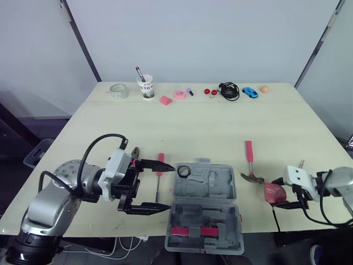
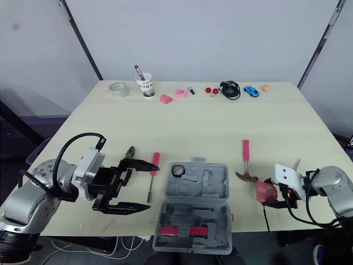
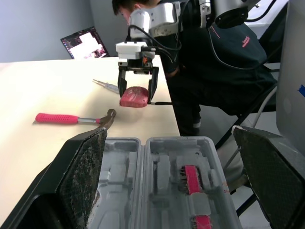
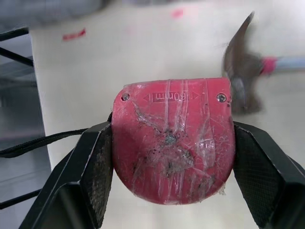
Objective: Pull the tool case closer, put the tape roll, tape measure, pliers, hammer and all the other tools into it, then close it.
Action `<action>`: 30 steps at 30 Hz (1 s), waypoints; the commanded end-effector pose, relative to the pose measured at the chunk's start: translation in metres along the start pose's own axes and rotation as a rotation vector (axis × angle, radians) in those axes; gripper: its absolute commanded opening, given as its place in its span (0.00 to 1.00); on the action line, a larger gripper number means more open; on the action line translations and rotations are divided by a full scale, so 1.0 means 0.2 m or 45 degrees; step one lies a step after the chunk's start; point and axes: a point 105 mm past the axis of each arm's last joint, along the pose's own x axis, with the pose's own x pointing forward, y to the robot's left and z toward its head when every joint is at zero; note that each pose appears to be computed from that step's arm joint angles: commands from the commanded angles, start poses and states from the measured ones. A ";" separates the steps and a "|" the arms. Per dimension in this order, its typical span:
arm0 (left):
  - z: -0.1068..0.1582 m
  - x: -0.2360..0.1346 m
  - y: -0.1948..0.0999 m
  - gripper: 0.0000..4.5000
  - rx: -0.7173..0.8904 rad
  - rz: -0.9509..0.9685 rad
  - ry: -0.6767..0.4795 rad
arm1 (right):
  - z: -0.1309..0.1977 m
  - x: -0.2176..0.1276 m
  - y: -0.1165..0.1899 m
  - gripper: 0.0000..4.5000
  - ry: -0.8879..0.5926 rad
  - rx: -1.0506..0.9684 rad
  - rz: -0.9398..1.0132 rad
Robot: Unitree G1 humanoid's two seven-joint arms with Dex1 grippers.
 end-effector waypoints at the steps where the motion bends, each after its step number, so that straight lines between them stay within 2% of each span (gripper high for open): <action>1: 0.04 0.00 0.00 1.00 0.034 0.022 -0.021 | 0.11 -0.02 -0.04 0.67 0.001 -0.037 -0.022; 7: 0.03 -0.02 0.02 1.00 0.019 0.114 -0.029 | 0.34 0.07 -0.09 0.67 0.092 -0.067 -0.001; 17: -0.02 -0.09 0.05 1.00 -0.012 0.282 -0.005 | 0.58 0.21 -0.12 0.67 0.185 -0.228 0.015; 30: -0.07 -0.18 0.05 1.00 -0.029 0.375 0.049 | 0.64 0.41 -0.15 0.67 0.326 -0.270 -0.001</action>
